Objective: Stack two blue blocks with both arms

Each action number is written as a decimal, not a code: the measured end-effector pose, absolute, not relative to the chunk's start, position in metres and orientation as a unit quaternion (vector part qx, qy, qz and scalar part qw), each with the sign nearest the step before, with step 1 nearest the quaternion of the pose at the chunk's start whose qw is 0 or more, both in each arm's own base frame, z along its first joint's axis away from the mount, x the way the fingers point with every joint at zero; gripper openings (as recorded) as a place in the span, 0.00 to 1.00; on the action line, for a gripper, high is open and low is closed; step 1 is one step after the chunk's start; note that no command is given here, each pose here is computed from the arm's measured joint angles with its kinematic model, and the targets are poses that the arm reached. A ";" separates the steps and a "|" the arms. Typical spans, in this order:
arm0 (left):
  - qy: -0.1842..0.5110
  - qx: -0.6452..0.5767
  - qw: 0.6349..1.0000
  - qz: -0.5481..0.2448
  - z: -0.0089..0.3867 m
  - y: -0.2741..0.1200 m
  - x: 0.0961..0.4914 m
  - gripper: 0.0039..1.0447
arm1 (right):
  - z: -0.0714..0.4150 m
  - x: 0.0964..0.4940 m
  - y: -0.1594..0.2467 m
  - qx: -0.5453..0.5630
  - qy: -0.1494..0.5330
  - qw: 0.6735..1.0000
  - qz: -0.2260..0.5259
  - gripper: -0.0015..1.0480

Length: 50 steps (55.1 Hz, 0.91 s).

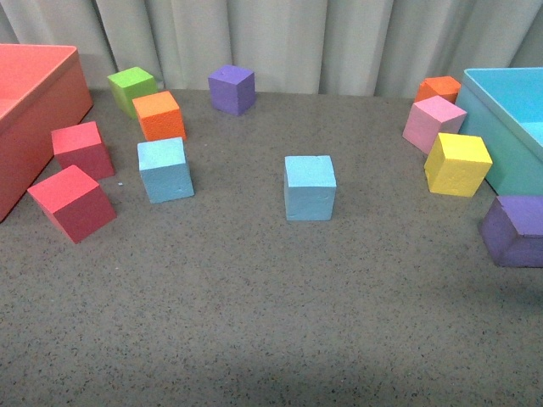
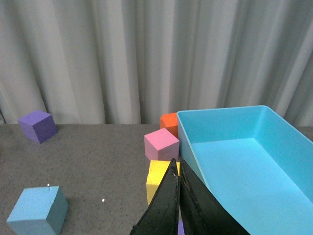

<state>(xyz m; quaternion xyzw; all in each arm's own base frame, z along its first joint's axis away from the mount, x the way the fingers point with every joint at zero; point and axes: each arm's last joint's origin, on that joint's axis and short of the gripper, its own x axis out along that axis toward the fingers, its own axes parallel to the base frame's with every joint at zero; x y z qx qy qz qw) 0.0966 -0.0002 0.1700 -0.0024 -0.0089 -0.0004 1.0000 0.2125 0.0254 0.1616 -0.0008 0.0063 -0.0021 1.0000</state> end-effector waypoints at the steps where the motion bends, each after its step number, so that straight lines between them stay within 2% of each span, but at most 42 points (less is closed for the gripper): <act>1: -0.009 -0.002 1.000 0.000 0.170 0.000 0.097 0.94 | 0.161 0.210 0.024 -0.001 0.008 1.000 -0.001 0.01; 27: -0.009 -0.002 1.000 0.000 0.170 0.000 0.097 0.94 | 0.161 0.163 0.001 0.000 0.009 1.000 -0.001 0.01; 50: -0.009 -0.002 1.000 0.000 0.170 0.000 0.097 0.94 | 0.164 0.137 0.000 0.000 0.004 1.000 0.000 0.01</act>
